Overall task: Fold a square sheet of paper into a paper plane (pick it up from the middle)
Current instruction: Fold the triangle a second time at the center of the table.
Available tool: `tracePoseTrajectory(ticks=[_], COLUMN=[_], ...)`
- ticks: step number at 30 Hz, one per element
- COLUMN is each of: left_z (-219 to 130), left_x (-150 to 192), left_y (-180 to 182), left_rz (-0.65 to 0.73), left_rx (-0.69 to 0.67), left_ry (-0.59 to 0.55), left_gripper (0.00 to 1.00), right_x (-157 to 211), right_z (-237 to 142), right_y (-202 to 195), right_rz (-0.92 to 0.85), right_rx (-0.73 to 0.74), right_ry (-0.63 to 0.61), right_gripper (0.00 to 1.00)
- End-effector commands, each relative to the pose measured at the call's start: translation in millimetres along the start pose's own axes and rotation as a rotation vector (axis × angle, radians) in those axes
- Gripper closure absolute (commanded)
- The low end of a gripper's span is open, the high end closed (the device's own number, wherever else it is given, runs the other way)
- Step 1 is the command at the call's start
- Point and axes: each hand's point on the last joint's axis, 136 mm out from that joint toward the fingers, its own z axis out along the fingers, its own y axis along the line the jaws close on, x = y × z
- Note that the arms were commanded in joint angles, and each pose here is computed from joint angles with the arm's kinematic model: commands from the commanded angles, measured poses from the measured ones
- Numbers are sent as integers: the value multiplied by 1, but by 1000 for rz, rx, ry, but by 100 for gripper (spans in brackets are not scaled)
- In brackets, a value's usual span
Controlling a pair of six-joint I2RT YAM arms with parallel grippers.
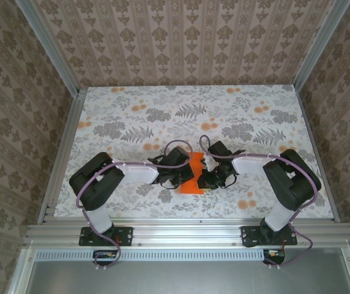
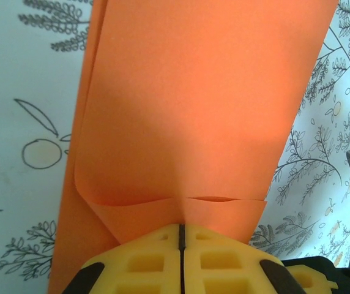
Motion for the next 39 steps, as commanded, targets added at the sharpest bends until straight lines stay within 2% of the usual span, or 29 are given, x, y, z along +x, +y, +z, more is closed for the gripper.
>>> tracePoseTrajectory(ticks=[1, 6, 11, 23, 29, 32, 35, 39], left_z=[-2, -7, -16, -25, -57, -70, -68, -49], left_x=[-4, -16, -32, -61, -70, -63, -48, -26], left_y=[47, 44, 56, 74, 35, 11, -4, -4], left_rz=[10, 43, 18, -19, 70, 124, 147, 135], left_rx=[-142, -106, -100, -98, -39, -5, 19, 19], left_ry=[-2, -9, -53, -62, -91, -96, -68, -23], left_gripper=[91, 90, 89, 89, 87, 87, 88, 89], right_x=[29, 28, 28, 28, 27, 26, 26, 24], right_z=[14, 14, 14, 15, 15, 14, 13, 15], right_y=[-45, -45, -47, -47, -46, -45, -45, -43], right_rz=[68, 65, 71, 71, 70, 66, 66, 69], right_rx=[157, 152, 167, 165, 159, 159, 159, 140], right_ry=[87, 91, 93, 96, 91, 83, 74, 57], right_gripper=[87, 90, 92, 92, 92, 92, 92, 91])
